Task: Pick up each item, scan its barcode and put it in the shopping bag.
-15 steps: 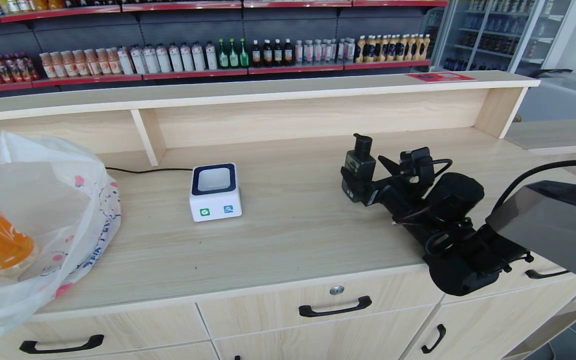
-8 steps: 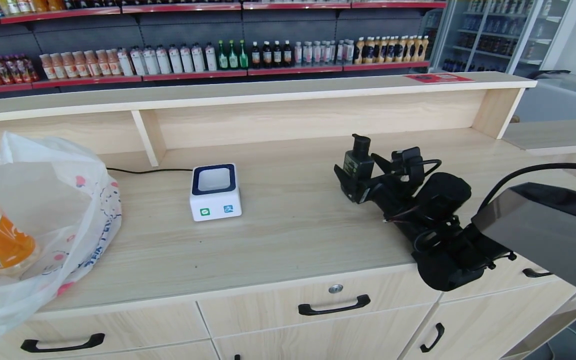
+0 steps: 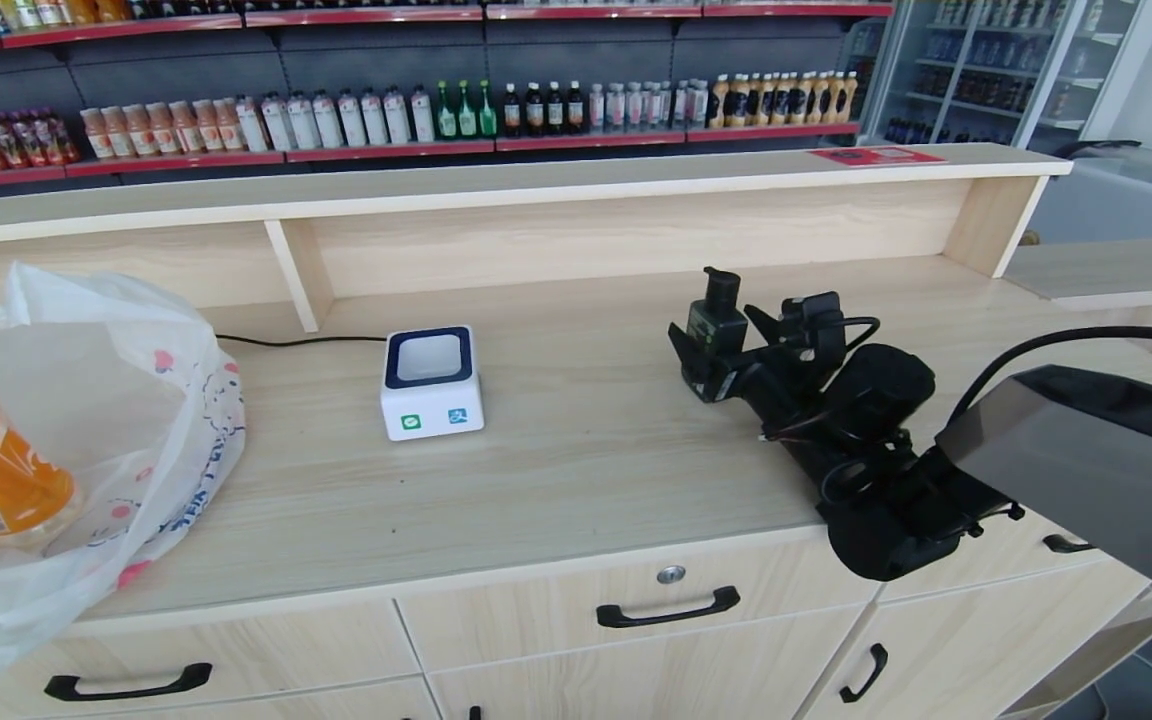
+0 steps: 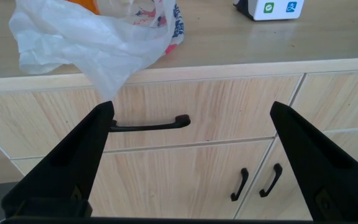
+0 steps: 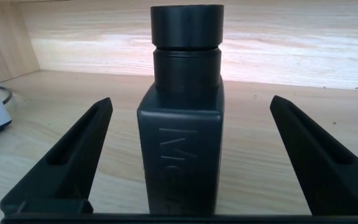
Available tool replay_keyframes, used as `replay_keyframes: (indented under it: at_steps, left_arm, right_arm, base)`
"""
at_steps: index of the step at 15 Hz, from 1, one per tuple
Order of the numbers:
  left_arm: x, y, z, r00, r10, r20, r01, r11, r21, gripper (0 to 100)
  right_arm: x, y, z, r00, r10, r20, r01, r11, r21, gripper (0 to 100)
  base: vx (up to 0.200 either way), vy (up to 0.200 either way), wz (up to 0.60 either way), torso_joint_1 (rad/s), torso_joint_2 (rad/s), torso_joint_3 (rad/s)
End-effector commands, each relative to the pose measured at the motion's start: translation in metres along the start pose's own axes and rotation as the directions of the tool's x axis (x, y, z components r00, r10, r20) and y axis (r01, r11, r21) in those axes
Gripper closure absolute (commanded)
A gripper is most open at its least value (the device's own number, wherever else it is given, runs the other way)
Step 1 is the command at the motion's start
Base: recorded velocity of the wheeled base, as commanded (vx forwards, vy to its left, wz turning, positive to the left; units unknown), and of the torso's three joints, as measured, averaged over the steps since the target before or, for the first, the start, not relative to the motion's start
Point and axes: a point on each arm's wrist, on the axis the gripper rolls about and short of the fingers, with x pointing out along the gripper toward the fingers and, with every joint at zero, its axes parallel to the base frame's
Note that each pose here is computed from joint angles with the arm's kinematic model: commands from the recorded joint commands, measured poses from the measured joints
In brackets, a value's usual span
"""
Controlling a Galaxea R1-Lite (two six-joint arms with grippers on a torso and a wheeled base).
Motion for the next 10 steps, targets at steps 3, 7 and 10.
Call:
replay_keyframes:
  at_steps: [3,7,10]
  left_arm:
    - [0.0,0.0,0.0,1.0,0.0,-0.001,0.0,1.0,-0.001,0]
    - [0.0,0.0,0.0,1.0,0.0,-0.001,0.0,1.0,-0.003,0]
    - [0.0,0.0,0.0,1.0,0.0,-0.001,0.0,1.0,-0.003,0]
  right_arm:
    - [-0.001,0.001,0.009,1.0,0.004,0.016,-0.004,1.0,0.016,0]
    - [-0.011,0.004,0.036,1.0,0.016,-0.012,-0.015,0.998,0.067,0]
    - [-0.016,0.004,0.039,0.994,0.022,-0.109,-0.012,0.996,0.092,0]
  base:
    - [0.0,0.0,0.0,0.0,0.0,0.0]
    - [0.0,0.0,0.0,0.0,0.0,0.0]
    - [0.0,0.0,0.0,0.0,0.0,0.0]
